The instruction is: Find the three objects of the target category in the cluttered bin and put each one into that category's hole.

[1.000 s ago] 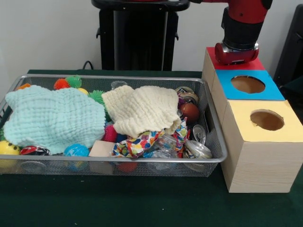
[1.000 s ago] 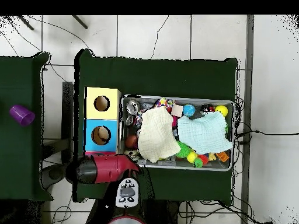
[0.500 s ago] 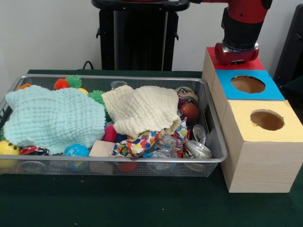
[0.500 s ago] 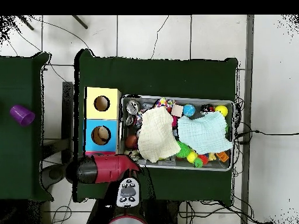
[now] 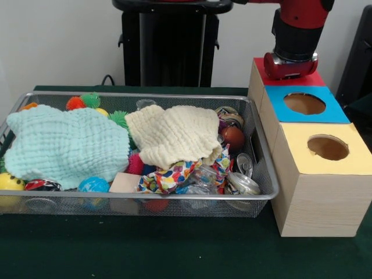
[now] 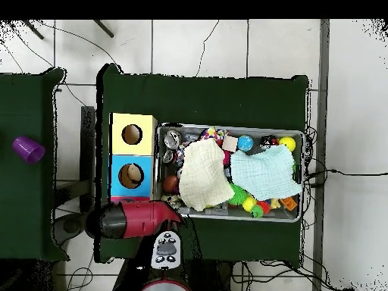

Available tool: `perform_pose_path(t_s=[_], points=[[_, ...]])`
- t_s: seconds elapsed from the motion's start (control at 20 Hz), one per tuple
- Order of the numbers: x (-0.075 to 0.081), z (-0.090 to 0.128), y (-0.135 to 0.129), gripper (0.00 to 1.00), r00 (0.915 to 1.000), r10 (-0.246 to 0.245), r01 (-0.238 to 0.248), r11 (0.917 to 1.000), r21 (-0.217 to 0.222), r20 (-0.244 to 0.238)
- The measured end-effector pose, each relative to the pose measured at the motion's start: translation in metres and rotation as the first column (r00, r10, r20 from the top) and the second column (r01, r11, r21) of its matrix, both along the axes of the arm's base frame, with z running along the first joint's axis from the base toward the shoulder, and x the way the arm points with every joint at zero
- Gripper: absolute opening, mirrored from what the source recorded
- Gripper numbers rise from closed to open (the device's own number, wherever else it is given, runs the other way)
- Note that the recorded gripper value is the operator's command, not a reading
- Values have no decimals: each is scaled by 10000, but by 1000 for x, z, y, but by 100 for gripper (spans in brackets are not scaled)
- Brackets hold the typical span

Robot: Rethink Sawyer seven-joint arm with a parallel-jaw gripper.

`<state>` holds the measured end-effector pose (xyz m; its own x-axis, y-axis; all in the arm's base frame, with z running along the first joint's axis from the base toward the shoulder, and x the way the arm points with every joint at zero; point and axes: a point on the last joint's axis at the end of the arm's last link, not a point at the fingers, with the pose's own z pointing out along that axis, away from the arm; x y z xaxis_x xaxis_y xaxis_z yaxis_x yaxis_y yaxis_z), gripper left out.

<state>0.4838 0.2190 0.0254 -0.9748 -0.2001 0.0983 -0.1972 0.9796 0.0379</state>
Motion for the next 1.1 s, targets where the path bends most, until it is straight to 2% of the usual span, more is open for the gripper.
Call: perform_pose_path(t_s=[0.1, 0.15, 1.1], points=[[0, 0, 0, 100, 10000, -3, 3, 10000, 1, -1], [1, 0, -1, 0, 10000, -17, 17, 10000, 7, 25], [0, 2, -1, 0, 9999, 77, -77, 10000, 28, 102]])
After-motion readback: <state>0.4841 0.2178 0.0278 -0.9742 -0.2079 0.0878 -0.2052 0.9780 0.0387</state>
